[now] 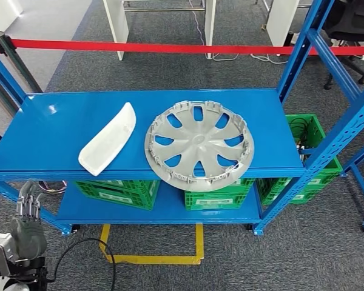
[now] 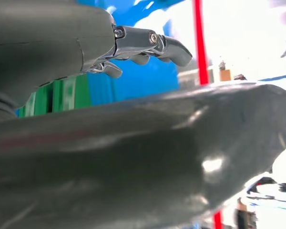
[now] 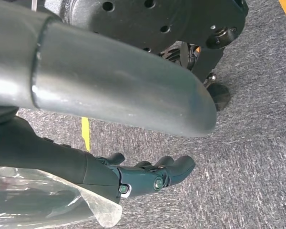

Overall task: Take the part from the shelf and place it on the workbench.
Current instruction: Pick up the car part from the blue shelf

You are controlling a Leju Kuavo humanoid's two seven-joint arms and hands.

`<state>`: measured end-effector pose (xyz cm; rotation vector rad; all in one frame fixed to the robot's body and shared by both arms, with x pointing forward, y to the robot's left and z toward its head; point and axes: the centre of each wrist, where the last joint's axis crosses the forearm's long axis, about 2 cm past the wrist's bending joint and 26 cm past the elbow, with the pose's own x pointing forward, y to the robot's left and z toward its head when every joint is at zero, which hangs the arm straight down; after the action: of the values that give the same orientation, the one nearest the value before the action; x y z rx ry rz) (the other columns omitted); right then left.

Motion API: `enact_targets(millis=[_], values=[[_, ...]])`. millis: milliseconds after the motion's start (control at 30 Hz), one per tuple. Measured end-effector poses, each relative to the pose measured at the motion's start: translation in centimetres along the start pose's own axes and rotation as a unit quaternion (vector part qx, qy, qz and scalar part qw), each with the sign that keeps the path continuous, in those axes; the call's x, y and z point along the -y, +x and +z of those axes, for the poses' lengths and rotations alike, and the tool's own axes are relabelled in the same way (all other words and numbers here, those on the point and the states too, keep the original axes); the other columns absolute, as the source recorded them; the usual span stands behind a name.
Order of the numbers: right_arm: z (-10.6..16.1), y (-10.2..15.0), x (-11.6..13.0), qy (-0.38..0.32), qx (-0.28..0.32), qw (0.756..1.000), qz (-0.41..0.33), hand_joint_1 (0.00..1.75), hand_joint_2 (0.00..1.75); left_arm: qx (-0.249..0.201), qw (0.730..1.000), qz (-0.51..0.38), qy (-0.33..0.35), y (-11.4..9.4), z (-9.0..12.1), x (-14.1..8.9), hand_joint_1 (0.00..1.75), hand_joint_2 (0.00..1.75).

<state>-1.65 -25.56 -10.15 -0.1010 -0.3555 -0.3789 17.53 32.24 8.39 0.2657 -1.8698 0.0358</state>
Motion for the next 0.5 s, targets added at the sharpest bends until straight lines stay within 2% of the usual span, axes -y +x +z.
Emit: enact_targets(millis=[200,333,500], values=[[0.1,-0.1,-0.2,-0.003,-0.001,1.000,0.000,0.00,0.00,0.050,0.993,-0.110,-0.003,1.9,-0.6,-0.3,0.00,0.00],[0.1,-0.1,-0.2,-0.004,-0.001,1.000,-0.002,0.00,0.00,0.086,0.980,-0.178,-0.002,3.1,-0.9,-0.4,0.00,1.75],[0.1,-0.1,-0.3,-0.003,-0.001,1.000,0.001,0.00,0.00,0.114,0.958,-0.263,-0.006,4.0,-1.4,-0.3,0.00,1.75]])
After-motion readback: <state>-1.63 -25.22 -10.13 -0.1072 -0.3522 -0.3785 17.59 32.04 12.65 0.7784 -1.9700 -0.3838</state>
